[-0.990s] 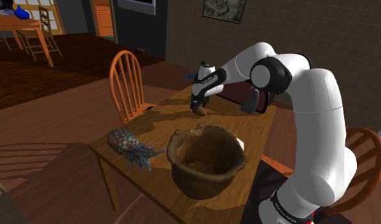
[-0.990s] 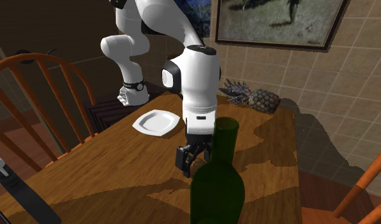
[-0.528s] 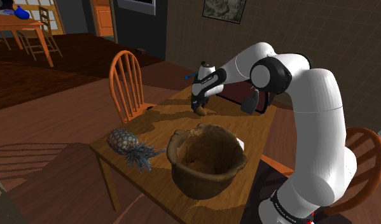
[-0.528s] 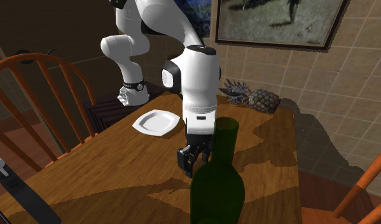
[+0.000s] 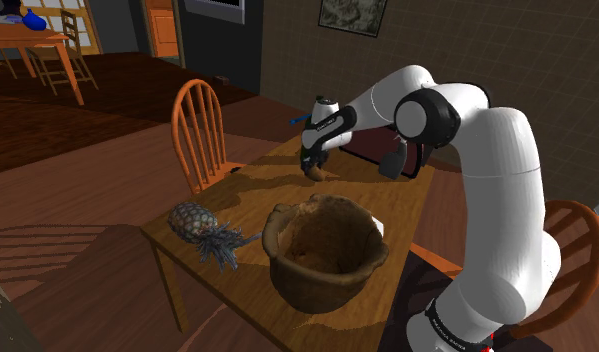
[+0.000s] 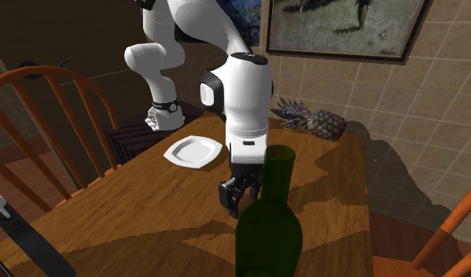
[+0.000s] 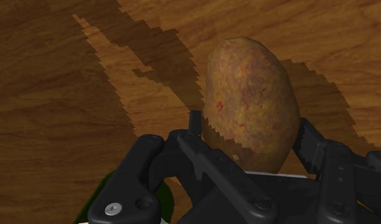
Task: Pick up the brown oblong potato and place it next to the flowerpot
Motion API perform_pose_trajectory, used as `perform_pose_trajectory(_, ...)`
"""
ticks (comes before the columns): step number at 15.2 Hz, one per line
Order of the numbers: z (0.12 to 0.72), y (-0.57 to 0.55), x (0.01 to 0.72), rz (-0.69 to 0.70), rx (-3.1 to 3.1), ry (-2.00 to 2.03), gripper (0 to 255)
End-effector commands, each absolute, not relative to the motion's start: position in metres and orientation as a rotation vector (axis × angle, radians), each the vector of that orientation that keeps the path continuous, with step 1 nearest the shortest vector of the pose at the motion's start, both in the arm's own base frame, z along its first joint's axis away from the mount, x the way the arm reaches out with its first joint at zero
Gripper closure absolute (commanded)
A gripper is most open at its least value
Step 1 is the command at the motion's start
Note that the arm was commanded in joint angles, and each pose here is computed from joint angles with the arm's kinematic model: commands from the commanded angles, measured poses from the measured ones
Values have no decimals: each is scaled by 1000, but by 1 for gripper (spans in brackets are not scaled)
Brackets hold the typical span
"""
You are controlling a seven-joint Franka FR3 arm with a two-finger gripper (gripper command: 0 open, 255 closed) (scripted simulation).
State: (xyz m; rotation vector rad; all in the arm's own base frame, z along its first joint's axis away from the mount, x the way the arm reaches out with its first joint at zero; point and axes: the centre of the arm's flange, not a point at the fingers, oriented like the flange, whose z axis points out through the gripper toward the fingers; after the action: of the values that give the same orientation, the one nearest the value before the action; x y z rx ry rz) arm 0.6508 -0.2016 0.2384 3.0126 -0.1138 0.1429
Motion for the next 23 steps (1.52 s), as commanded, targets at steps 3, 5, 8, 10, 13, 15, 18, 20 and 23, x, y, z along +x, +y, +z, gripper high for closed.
perform_pose_trajectory(3,259,-202,651,143,3013,-114,255)
perform_pose_trajectory(5,270,-202,651,143,3013,-114,255)
perform_pose_trajectory(8,285,-202,651,143,3013,-114,255)
perform_pose_trajectory(10,296,-202,651,143,3013,-114,255)
perform_pose_trajectory(13,312,-202,651,143,3013,-114,255)
perform_pose_trajectory(15,322,-202,651,143,3013,-114,255)
perform_pose_trajectory(18,338,-202,651,143,3013,-114,255)
perform_pose_trajectory(20,349,-202,651,143,3013,-114,255)
perform_pose_trajectory(23,365,-202,651,143,3013,-114,255)
